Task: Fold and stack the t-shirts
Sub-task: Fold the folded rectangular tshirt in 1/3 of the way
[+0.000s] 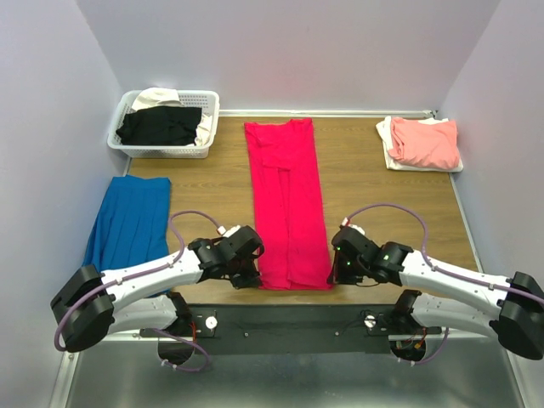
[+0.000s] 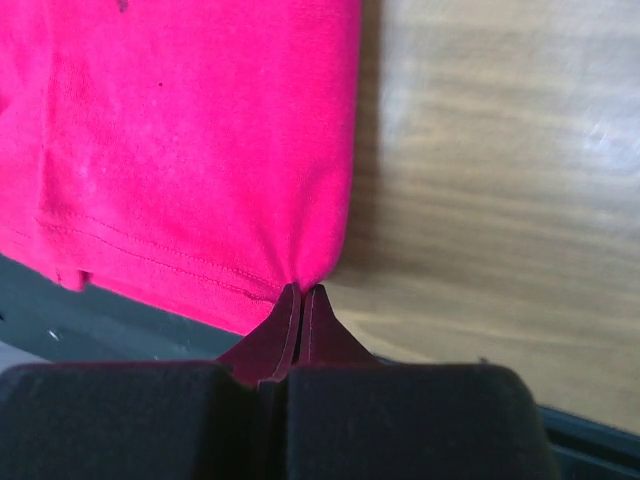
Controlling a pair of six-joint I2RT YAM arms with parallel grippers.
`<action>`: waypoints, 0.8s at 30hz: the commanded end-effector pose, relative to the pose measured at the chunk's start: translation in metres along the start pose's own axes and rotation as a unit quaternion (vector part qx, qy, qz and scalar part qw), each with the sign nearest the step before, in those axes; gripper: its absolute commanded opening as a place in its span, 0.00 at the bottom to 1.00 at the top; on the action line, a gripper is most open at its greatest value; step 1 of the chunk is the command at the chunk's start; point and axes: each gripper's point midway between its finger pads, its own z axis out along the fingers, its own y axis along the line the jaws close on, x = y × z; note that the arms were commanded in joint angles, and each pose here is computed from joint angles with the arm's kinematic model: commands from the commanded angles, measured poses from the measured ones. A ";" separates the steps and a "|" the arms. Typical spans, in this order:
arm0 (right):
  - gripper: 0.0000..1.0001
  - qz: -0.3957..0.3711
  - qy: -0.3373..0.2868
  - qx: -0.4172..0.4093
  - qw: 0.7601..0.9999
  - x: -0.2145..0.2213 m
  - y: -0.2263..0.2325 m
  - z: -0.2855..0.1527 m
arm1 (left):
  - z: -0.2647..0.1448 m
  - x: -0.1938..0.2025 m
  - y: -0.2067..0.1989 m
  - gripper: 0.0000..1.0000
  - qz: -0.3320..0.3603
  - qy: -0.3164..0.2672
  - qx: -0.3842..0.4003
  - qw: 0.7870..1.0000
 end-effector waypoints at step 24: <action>0.01 -0.056 -0.199 0.176 0.962 -0.182 0.028 -0.036 | -0.055 -0.195 -0.076 0.00 0.033 -0.261 -0.111 0.958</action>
